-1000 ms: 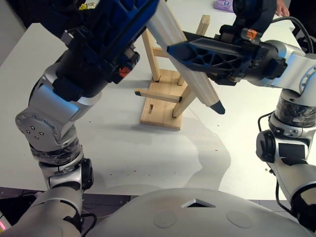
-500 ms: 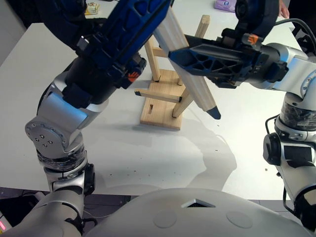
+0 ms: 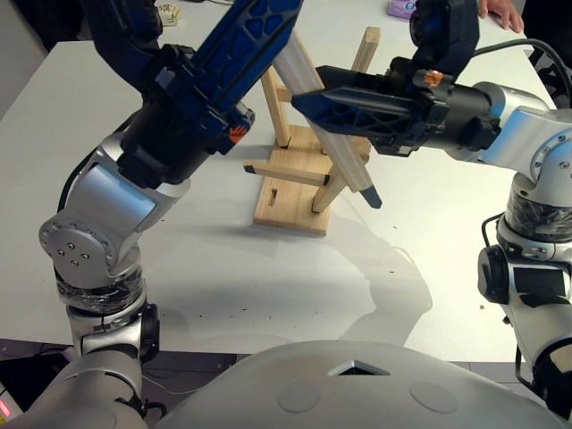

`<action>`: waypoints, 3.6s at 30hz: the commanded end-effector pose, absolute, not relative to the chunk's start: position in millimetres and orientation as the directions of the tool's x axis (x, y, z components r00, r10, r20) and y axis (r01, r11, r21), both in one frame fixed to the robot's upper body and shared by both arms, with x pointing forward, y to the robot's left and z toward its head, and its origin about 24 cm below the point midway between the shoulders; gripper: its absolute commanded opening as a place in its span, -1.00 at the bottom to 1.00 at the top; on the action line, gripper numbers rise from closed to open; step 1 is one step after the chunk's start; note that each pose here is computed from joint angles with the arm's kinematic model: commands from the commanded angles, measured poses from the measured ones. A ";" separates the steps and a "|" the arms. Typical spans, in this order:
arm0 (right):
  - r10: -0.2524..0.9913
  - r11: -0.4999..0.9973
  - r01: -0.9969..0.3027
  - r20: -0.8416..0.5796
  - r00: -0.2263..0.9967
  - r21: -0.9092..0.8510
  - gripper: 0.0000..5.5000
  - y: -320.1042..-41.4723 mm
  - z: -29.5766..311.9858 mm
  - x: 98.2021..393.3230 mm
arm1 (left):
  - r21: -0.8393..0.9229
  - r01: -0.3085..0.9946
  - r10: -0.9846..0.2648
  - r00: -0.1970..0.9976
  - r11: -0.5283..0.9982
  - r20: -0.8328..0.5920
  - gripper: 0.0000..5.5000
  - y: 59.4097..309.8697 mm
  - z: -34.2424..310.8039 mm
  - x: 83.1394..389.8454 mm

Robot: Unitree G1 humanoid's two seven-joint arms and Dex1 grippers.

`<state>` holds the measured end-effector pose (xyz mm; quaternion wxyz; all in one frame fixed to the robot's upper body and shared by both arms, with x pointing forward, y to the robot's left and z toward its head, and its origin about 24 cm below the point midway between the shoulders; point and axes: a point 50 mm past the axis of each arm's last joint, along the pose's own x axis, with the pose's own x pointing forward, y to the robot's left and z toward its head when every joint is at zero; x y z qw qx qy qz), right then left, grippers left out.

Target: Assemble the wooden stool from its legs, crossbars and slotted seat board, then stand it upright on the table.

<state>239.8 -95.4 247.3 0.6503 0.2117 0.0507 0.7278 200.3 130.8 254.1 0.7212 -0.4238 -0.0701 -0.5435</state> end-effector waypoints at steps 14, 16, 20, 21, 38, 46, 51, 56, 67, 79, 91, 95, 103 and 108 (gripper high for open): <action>0.970 -0.154 -0.943 0.229 -0.087 0.294 0.03 -94.5 248.7 238.4 | -0.552 0.827 -0.712 0.448 0.101 0.541 -0.22 135.5 245.5 205.6; 0.973 -0.154 -0.942 0.210 -0.092 0.297 0.15 -94.2 246.8 238.1 | -0.548 0.830 -0.715 0.445 0.103 0.539 -0.25 135.9 245.5 205.9; 0.986 -0.113 -0.941 0.153 -0.066 0.320 0.38 -94.3 238.4 241.9 | -0.525 0.843 -0.720 0.436 0.117 0.540 -0.25 138.4 247.3 207.7; 0.987 -0.110 -0.940 0.146 -0.065 0.324 0.42 -94.1 237.0 242.4 | -0.515 0.848 -0.722 0.434 0.125 0.539 -0.25 139.3 247.7 208.5; 0.939 0.122 -0.942 0.270 0.211 0.312 0.60 -137.6 267.5 282.7 | -0.051 0.916 -0.801 0.374 0.397 0.467 -0.25 197.3 300.5 219.4; 0.879 0.374 -0.890 0.208 0.430 0.260 0.60 -168.1 260.2 294.1 | 0.143 0.859 -0.871 0.486 0.492 0.071 -0.25 246.2 252.5 224.4; 0.855 0.518 -0.843 -0.046 0.517 0.145 0.60 -185.2 217.9 291.1 | 0.136 0.840 -0.851 0.523 0.525 0.055 -0.25 260.0 230.9 218.8; 0.830 0.536 -0.841 -0.222 0.511 0.067 0.60 -188.0 175.7 285.9 | 0.089 0.832 -0.837 0.544 0.548 0.065 -0.25 255.0 208.6 216.5; 0.763 0.547 -0.837 -0.398 0.510 -0.025 0.60 -196.9 134.3 285.2 | 0.007 0.773 -0.726 0.593 0.635 0.349 -0.25 241.8 211.5 207.9; 0.846 0.525 -0.851 0.100 0.523 0.012 0.60 -125.5 248.6 301.1 | 0.163 0.527 -0.432 0.441 0.834 0.786 -0.25 225.3 330.0 195.6; 0.846 0.529 -0.844 -0.020 0.533 -0.090 0.60 -61.2 216.7 275.1 | -0.138 0.544 -0.306 0.644 0.828 0.701 -0.25 150.5 272.5 208.7; 0.815 0.574 -0.813 -0.026 0.579 -0.099 0.60 -61.2 214.6 281.4 | -0.129 0.553 -0.331 0.652 0.823 0.682 -0.25 139.9 267.5 204.8; 0.770 0.632 -0.766 -0.020 0.638 -0.113 0.60 -69.3 218.3 293.0 | -0.109 0.586 -0.409 0.674 0.803 0.616 -0.25 128.5 254.3 197.5; 0.757 0.648 -0.753 -0.011 0.654 -0.113 0.60 -72.2 220.9 295.0 | -0.079 0.601 -0.460 0.683 0.795 0.568 -0.25 130.6 247.4 198.2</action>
